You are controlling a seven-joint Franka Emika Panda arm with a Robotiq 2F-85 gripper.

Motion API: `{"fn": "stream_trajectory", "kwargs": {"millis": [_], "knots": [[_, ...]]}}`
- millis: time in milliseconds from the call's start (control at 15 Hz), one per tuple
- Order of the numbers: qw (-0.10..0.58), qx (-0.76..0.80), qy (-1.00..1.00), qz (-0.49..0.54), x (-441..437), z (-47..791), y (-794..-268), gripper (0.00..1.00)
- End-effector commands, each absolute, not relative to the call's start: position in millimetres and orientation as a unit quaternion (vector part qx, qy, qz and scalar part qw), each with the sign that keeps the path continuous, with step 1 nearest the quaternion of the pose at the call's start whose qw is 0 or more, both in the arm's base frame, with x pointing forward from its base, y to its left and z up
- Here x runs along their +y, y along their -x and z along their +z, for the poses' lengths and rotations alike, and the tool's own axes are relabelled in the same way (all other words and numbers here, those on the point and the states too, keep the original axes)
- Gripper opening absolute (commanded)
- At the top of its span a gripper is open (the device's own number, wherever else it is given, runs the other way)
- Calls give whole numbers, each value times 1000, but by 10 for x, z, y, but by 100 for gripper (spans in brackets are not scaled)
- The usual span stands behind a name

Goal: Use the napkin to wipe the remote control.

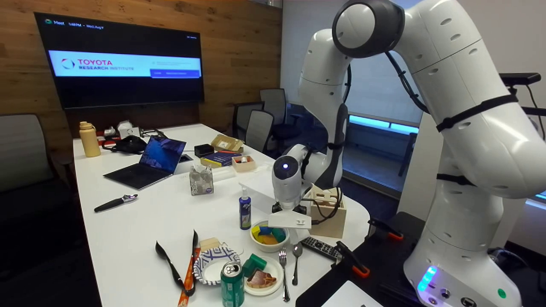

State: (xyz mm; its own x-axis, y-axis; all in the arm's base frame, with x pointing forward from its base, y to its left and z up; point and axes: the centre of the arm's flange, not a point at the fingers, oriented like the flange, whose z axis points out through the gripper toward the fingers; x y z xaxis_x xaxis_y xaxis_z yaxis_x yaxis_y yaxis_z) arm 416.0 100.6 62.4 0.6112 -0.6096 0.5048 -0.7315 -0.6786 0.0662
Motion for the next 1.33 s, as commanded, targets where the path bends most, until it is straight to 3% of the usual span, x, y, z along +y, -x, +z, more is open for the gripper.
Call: {"fn": "stream_trajectory", "kwargs": {"millis": [0,1267], "knots": [[135,-386,-877,253,961,581,-3971,0],[82,-389,-901,171,1039,102,-3722,0]]}}
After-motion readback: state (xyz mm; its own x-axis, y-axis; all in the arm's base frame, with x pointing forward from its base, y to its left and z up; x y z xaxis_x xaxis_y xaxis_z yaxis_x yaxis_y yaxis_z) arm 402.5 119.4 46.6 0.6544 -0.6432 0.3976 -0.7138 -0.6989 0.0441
